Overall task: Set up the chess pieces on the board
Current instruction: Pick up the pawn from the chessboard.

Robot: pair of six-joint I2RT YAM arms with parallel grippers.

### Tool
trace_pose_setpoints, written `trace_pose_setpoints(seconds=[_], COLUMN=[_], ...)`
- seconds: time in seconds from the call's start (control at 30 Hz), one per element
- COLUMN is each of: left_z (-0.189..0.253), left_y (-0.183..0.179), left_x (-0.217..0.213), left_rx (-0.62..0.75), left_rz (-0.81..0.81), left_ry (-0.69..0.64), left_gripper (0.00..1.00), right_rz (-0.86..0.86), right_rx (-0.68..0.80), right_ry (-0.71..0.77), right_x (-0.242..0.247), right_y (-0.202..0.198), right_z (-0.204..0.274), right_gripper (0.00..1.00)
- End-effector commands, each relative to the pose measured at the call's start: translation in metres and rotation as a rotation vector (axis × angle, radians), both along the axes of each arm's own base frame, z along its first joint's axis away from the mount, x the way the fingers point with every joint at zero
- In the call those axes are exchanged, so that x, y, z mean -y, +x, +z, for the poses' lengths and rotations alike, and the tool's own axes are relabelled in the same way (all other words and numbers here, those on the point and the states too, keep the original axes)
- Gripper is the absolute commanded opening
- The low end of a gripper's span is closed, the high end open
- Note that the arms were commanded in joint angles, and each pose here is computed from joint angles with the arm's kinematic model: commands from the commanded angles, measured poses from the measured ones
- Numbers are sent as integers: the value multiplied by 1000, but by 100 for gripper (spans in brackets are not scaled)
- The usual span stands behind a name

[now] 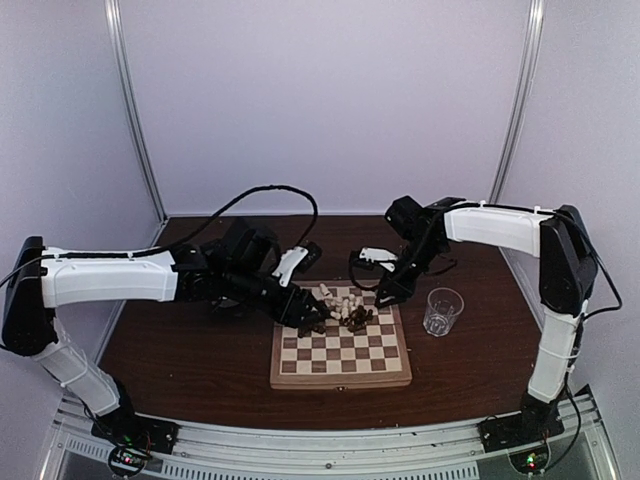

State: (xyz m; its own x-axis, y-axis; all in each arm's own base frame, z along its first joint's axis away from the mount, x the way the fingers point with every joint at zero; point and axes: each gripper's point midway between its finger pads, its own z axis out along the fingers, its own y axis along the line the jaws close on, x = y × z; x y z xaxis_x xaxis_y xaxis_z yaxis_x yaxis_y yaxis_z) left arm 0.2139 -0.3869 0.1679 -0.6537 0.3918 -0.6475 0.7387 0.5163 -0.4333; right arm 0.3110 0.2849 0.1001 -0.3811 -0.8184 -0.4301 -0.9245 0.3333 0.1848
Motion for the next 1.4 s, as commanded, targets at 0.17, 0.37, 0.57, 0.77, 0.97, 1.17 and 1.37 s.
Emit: trace_pose_setpoints(seconds=[0.17, 0.37, 0.57, 0.77, 0.97, 1.17, 1.37], left_z=[32, 28, 31, 32, 29, 26, 22], left_y=[17, 16, 20, 21, 19, 18, 18], left_x=[-13, -16, -22, -22, -24, -27, -29], left_rx=[147, 139, 160, 166, 155, 149, 143], left_rz=[93, 105, 134, 139, 141, 149, 153], left_ry=[-59, -53, -39, -39, -38, -35, -27], left_gripper=[51, 51, 51, 51, 51, 51, 51], right_rz=[127, 145, 164, 166, 166, 170, 174], right_rx=[83, 128, 136, 140, 144, 132, 129], right_ry=[-147, -194, -200, -196, -193, -200, -198], right_x=[-2, -5, -10, -14, -17, -20, -22], right_y=[-4, 6, 5, 6, 8, 7, 6], right_z=[-8, -17, -22, -26, -29, -34, -37], right_gripper=[47, 42, 40, 37, 32, 28, 25])
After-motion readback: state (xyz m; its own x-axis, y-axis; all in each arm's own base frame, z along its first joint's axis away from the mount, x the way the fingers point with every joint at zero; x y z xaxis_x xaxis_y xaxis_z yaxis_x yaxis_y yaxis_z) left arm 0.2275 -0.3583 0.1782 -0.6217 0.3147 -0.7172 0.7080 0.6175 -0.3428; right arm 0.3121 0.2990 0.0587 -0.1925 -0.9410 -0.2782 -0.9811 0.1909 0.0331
